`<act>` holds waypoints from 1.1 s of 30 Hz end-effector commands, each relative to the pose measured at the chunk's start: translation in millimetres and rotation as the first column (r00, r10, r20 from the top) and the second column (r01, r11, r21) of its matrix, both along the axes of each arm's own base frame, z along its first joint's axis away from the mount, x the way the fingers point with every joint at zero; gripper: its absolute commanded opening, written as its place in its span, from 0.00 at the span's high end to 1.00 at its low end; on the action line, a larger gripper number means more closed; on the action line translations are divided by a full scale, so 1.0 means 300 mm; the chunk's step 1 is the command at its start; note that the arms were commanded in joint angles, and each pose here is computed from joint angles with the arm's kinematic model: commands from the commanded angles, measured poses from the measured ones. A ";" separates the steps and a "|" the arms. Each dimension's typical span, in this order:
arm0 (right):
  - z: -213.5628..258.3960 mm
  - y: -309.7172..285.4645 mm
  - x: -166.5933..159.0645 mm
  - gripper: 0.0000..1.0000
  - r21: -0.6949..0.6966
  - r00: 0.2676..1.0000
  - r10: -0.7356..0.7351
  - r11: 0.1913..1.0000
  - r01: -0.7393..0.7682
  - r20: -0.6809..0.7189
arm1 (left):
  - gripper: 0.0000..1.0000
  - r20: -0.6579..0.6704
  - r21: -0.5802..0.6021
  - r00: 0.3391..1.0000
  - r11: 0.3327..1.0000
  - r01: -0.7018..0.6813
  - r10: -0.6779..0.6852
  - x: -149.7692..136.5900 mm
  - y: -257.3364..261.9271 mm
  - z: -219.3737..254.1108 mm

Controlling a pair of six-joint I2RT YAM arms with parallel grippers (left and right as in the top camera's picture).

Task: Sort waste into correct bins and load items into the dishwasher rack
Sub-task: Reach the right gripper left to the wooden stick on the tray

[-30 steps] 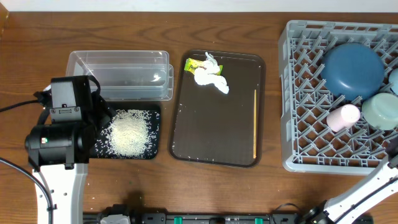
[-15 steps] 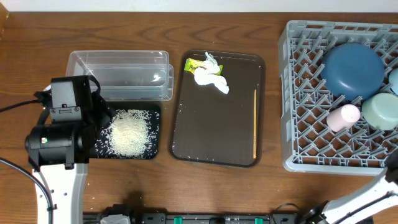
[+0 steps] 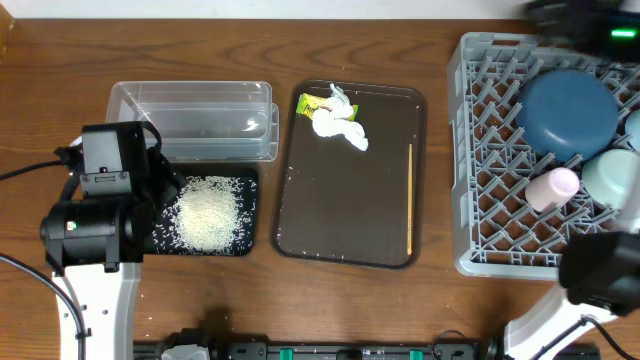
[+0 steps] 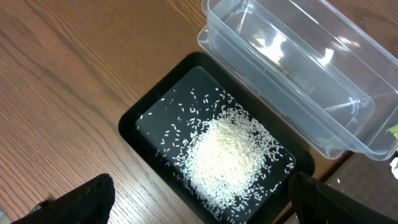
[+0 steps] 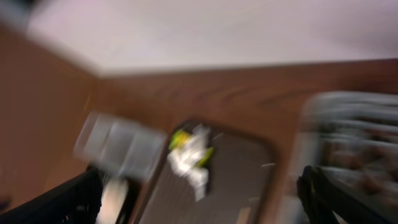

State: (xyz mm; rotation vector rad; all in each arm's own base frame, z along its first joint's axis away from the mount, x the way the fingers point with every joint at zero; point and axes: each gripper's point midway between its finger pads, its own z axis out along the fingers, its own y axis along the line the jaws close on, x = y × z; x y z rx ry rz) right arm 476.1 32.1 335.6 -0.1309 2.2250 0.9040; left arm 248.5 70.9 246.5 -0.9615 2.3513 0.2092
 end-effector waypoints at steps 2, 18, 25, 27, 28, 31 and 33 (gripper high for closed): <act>-0.030 0.305 -0.071 0.01 -0.077 0.973 0.230 0.970 -0.229 0.008 | 0.09 0.001 0.021 1.000 1.000 -0.015 0.015 -0.001 0.017 0.012; -0.441 0.498 -0.260 0.16 -0.804 0.886 -0.435 0.578 0.141 -0.158 | 0.09 0.000 0.021 1.000 1.000 -0.015 0.015 -0.001 0.017 0.012; -0.695 0.544 -0.316 0.18 -0.856 0.817 -0.488 0.516 -0.015 -0.308 | 0.09 0.001 0.021 1.000 1.000 -0.015 0.015 -0.001 0.017 0.012; -0.764 0.538 -0.331 0.18 -0.856 0.785 -0.502 0.511 -0.071 -0.364 | 0.09 0.001 0.021 1.000 1.000 -0.015 0.015 -0.001 0.017 0.012; -0.787 0.534 -0.336 0.18 -0.855 0.772 -0.507 0.511 -0.089 -0.383 | 0.09 0.001 0.021 1.000 1.000 -0.015 0.015 -0.001 0.017 0.012; -0.841 0.528 -0.343 0.19 -0.850 0.748 -0.510 0.510 -0.134 -0.424 | 0.09 0.000 0.021 1.000 1.000 -0.015 0.015 -0.001 0.017 0.012; -0.852 0.521 -0.352 0.22 -0.847 0.741 -0.505 0.506 -0.162 -0.443 | 0.09 0.000 0.021 1.000 1.000 -0.015 0.015 -0.001 0.017 0.012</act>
